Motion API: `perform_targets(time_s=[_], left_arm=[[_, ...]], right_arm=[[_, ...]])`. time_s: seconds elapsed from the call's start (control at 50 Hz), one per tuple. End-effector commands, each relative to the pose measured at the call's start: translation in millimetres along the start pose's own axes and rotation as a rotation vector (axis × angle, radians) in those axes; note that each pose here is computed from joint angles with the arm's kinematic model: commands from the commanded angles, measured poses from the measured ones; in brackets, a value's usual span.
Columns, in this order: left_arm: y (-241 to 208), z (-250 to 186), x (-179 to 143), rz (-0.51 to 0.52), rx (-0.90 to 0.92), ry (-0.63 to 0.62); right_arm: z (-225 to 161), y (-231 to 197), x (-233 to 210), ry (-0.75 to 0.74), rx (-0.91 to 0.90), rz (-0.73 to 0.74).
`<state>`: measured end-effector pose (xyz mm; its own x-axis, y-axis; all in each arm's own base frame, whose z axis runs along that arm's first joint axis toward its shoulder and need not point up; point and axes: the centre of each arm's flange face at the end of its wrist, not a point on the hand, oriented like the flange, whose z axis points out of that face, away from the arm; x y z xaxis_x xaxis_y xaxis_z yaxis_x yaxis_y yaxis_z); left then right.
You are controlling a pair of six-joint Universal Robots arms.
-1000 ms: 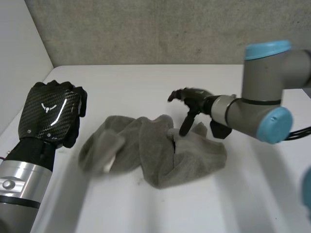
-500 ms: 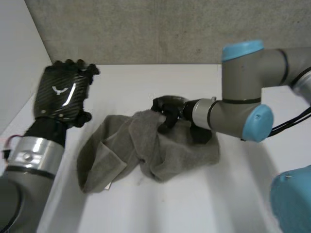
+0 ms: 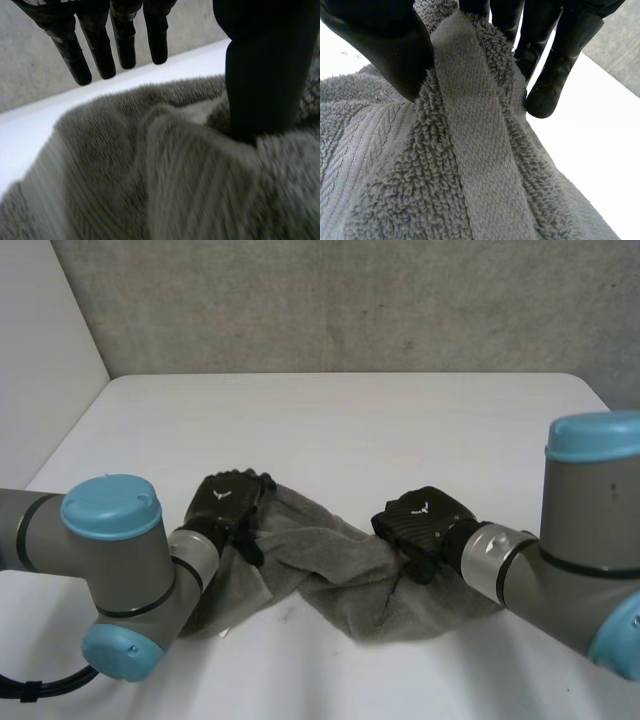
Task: Fold the towel.
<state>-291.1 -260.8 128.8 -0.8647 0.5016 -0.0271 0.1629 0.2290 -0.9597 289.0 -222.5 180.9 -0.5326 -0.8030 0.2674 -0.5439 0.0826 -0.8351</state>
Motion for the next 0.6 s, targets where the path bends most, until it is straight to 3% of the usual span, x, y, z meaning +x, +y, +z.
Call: perform_targets(time_s=[0.02,0.22,0.3,0.34,0.36,0.38,0.42,0.44,0.46,0.48,0.52,0.6], left_arm=[[5,-1,0,0.003,-0.072,0.003],[-14,5,0,0.013,-0.071,0.005],[-33,12,-1,0.057,-0.060,0.001],[-68,21,-3,0.111,0.026,-0.011],[-69,21,-3,0.111,0.026,-0.011],[-92,25,-5,0.126,0.105,-0.019],[-161,29,-10,0.124,0.382,-0.062],[-161,29,-10,0.124,0.384,-0.063],[-198,23,-13,0.119,0.549,-0.097],[-198,23,-13,0.119,0.550,-0.097],[-258,0,-24,0.086,0.872,-0.177],[-280,-14,-27,0.041,1.041,-0.193]], right_arm=[[-9,11,-5,0.029,0.022,-0.117],[-3,3,1,0.100,0.091,-0.316],[7,-23,19,0.230,0.223,-0.452],[10,-37,28,0.297,0.284,-0.510],[13,-55,40,0.386,0.363,-0.570],[13,-55,40,0.387,0.363,-0.570],[11,-103,66,0.606,0.588,-0.684],[11,-103,66,0.607,0.589,-0.684],[5,-128,76,0.721,0.728,-0.719],[-6,-153,87,0.849,0.873,-0.743],[-12,-162,90,0.905,0.942,-0.748],[-14,-161,89,0.875,0.914,-0.734]])
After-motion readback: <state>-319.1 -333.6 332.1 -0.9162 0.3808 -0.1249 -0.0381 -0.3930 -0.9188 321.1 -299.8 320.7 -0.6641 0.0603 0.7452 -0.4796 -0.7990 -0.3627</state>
